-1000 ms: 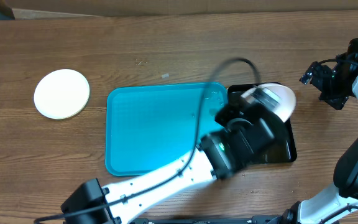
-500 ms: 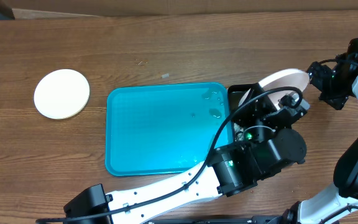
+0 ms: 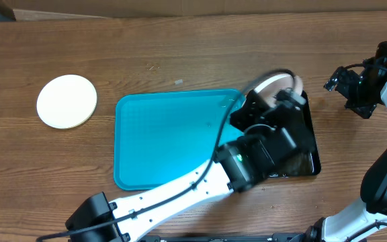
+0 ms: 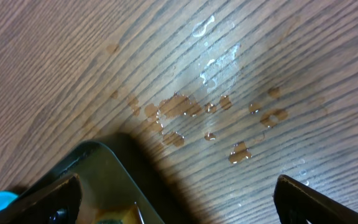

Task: Clean dirty plates on tray and stack at the side
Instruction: 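Swing the white plate left and place it on the plate stack, then release the plate and raise the left gripper away from the stack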

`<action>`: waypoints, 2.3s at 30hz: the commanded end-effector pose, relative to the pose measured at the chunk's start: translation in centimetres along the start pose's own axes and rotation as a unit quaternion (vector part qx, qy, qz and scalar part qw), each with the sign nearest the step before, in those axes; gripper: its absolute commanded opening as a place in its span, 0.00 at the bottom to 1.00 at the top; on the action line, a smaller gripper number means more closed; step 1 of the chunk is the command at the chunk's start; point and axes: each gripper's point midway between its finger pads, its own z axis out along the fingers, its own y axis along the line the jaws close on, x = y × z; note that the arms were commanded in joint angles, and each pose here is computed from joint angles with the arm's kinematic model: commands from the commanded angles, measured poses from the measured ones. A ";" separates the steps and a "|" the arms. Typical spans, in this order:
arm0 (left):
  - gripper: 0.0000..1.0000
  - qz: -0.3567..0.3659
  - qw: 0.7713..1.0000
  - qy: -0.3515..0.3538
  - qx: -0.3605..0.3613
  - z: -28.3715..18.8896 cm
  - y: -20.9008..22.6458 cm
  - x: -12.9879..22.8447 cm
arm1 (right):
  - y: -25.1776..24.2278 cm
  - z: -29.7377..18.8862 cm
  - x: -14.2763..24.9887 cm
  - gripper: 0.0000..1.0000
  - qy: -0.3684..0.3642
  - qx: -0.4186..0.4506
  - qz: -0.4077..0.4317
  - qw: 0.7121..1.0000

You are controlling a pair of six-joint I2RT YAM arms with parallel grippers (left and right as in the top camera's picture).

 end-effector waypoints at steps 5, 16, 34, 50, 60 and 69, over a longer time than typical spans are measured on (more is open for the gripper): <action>0.04 -0.279 0.939 0.138 0.143 5.5 1.2 5.1 | 0.3 -0.5 -0.4 1.00 -0.008 -0.005 0.000 1.000; 0.04 -0.533 0.783 0.297 0.120 12.1 18.3 19.6 | 0.3 -0.5 -0.4 1.00 -0.008 -0.005 0.000 1.000; 0.04 -0.689 0.620 0.348 -0.142 7.4 35.9 43.2 | 0.3 -0.5 -0.4 1.00 -0.008 -0.005 0.000 1.000; 0.35 -0.683 0.616 0.362 -0.153 9.7 35.3 46.5 | 0.3 -0.5 -0.4 1.00 -0.008 -0.005 0.000 1.000; 0.87 -0.680 0.682 0.259 0.071 12.6 33.9 37.9 | 0.3 -0.5 -0.4 1.00 -0.008 -0.005 0.000 1.000; 0.94 -0.658 0.685 0.261 0.173 14.2 28.4 32.2 | 0.3 -0.5 -0.4 1.00 -0.008 -0.005 0.000 1.000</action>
